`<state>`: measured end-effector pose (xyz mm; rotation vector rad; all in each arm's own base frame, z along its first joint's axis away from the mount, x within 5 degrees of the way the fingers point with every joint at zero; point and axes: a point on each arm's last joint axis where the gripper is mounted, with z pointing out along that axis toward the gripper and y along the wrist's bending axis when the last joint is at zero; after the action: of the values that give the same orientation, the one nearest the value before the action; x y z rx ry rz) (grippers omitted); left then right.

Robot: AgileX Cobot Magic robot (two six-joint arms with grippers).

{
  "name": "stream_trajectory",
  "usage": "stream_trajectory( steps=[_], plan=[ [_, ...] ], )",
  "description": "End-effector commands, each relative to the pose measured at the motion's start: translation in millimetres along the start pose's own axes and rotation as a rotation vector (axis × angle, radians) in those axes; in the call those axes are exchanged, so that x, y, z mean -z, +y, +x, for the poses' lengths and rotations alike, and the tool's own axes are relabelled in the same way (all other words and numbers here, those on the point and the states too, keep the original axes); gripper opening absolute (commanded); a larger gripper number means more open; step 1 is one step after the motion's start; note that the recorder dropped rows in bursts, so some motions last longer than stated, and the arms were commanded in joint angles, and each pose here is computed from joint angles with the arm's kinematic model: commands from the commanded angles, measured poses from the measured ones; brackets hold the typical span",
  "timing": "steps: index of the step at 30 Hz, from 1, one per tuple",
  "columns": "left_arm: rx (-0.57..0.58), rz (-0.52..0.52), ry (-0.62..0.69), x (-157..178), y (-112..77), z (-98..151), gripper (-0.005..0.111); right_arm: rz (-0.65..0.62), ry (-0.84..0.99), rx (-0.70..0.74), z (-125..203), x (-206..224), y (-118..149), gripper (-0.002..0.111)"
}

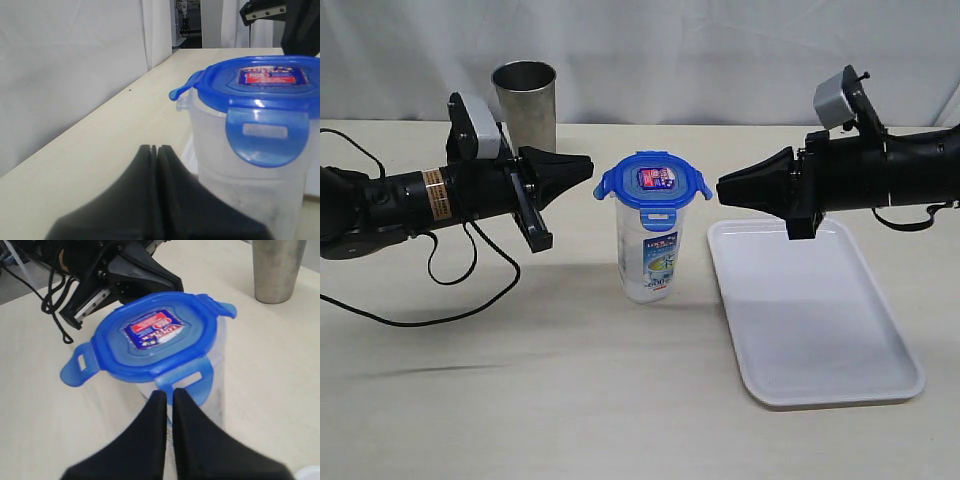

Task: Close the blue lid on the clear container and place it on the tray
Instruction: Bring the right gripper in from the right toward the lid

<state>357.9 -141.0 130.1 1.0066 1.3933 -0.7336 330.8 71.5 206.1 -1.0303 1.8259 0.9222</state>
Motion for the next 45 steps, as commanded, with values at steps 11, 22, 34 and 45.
stream_trajectory(
  steps=[11,22,34,45],
  plan=[
    [0.007,-0.009,0.000,-0.4,0.6,0.7,0.000,-0.022,-0.004,-0.006,0.7,0.8,-0.4,0.005],
    [0.011,-0.048,-0.021,-0.4,4.5,-1.4,0.000,-0.072,-0.010,-0.010,2.8,-0.8,1.9,0.005],
    [-0.025,-0.056,-0.035,-3.8,11.0,-7.1,0.000,-0.073,-0.066,-0.029,15.1,-11.3,-9.5,0.005],
    [-0.026,-0.045,-0.032,-3.9,10.0,-6.8,0.000,-0.067,-0.086,-0.058,20.4,-17.8,-20.0,0.005]
  ],
)
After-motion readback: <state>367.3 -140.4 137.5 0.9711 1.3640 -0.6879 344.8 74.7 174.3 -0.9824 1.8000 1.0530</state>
